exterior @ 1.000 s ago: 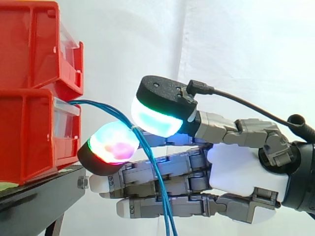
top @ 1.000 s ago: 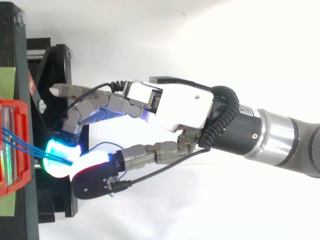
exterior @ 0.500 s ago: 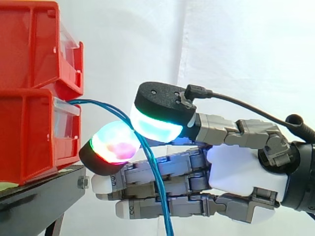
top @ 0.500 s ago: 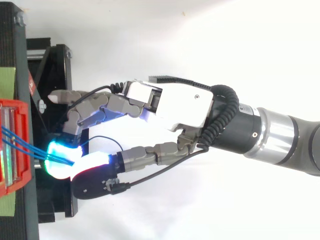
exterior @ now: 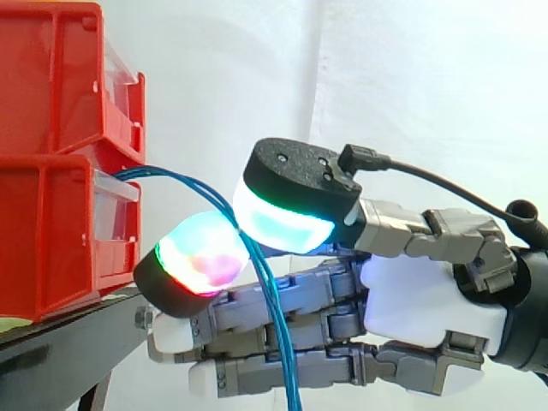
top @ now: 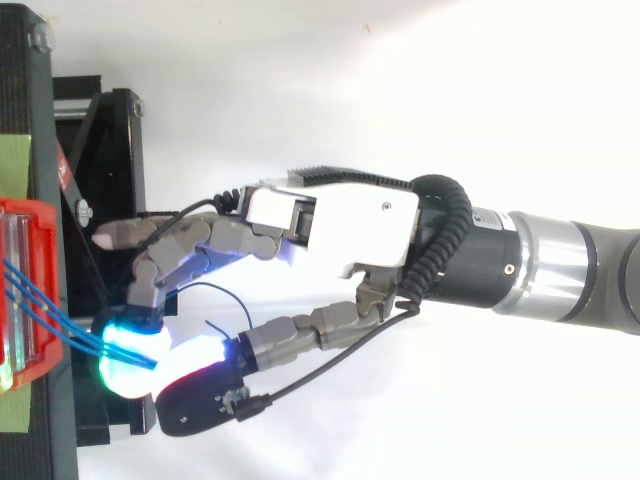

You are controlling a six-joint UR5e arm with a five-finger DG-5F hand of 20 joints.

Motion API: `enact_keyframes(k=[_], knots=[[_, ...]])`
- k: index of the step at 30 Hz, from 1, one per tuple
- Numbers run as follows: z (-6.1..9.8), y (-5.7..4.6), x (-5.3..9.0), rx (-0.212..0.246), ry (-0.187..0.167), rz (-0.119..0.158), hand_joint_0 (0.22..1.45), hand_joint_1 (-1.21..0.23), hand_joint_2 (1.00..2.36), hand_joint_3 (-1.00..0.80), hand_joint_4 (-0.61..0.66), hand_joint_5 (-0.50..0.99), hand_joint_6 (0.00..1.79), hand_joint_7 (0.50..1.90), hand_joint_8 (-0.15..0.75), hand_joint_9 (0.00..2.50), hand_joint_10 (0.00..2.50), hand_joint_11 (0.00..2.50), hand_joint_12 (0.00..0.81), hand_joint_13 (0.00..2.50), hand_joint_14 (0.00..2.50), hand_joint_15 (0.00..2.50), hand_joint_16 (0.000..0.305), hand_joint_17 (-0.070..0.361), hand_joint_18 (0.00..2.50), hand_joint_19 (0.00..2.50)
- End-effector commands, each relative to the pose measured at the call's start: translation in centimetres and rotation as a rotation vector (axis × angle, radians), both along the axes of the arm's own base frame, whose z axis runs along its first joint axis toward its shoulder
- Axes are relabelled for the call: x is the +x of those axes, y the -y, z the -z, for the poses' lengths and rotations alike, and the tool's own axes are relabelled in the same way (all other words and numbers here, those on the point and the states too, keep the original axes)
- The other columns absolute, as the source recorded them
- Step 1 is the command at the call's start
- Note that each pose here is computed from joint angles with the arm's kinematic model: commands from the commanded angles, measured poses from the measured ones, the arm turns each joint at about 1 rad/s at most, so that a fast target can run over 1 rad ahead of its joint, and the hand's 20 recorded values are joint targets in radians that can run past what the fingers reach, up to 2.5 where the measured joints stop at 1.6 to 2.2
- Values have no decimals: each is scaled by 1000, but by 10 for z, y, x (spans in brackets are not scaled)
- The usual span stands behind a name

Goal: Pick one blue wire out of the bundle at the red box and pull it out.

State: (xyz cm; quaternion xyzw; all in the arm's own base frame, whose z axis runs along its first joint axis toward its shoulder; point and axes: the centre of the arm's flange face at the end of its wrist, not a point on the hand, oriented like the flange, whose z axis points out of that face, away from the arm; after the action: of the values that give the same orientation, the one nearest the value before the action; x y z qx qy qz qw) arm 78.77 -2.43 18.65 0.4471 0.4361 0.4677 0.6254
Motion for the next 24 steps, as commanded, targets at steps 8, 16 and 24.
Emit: enact_keyframes(k=[8, 16, 24], knots=[[-15, 4, -9, -29, -66, -31, 614, -721, 1019, -66, 88, -170, 941, 765, 303, 707, 17, 470, 390, 224, 6, 136, 63, 142, 171, 304], [-31, 11, -16, -35, -105, -25, 613, -721, 1018, -62, 88, -169, 942, 758, 302, 709, 19, 473, 391, 228, 6, 133, 64, 143, 182, 319], [-51, 22, -30, -57, -149, -28, 614, -723, 1018, -61, 87, -169, 943, 756, 306, 715, 18, 486, 394, 234, 5, 138, 64, 143, 184, 310]])
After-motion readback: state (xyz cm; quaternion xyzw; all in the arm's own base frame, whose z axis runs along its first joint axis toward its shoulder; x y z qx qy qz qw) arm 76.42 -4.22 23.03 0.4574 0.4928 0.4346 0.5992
